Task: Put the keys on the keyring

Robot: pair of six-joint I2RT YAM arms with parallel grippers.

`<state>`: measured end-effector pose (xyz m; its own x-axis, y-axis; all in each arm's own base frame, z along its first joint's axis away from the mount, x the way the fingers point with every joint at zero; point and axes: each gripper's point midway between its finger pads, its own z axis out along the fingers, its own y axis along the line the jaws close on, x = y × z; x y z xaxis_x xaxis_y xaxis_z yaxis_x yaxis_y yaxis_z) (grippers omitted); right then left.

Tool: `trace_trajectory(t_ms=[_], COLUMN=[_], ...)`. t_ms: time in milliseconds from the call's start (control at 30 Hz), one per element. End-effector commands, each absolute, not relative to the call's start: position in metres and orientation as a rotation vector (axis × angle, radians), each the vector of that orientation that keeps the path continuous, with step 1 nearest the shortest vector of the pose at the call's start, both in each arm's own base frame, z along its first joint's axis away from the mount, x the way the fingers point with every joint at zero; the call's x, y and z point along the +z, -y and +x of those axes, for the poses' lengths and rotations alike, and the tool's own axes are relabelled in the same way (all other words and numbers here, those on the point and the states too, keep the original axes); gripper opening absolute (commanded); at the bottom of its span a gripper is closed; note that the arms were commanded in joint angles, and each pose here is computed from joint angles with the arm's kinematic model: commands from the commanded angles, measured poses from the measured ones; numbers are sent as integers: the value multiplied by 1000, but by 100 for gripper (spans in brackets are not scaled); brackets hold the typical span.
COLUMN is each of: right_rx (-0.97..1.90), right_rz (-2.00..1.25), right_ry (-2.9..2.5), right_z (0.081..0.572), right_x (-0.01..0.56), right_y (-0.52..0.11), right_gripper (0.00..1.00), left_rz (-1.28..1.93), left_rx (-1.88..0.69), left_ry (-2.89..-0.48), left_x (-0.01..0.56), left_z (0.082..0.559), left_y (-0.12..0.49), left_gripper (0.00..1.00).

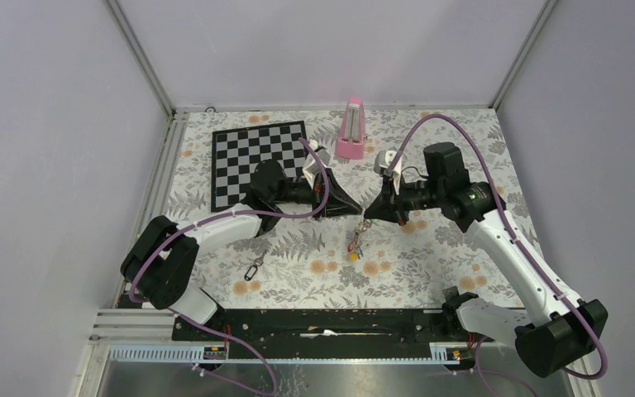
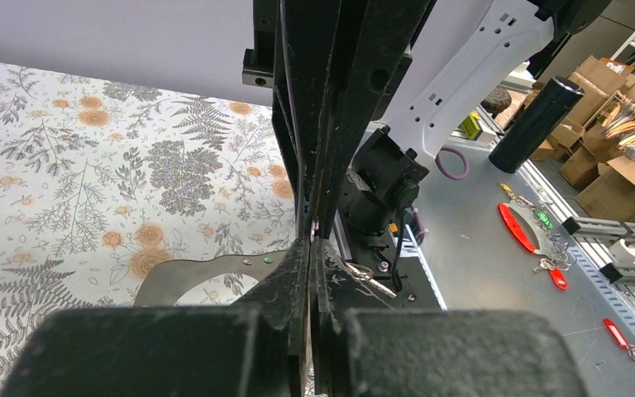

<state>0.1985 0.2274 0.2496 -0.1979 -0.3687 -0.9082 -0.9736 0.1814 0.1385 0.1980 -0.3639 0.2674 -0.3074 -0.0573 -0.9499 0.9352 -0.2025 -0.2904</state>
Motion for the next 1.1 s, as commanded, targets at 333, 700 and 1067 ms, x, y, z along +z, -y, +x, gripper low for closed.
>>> trace_trajectory(t_ms=[333,700,1067], right_rx=[852,882,907], right_rz=[-1350,-1348,-1345], right_ry=[-1808,-1839,-1843], right_z=[205,204,202], right_x=[245,244,236], right_y=[-215,-219,-220], right_gripper=[0,0,0], left_rz=[1336,1395,1395], left_rx=[-1403,-1404,-1413], left_ry=[-1178,-1148,-1142], left_x=[282,270,269], left_z=[210,204,205], left_y=[367,380,386], left_gripper=[40,40,26])
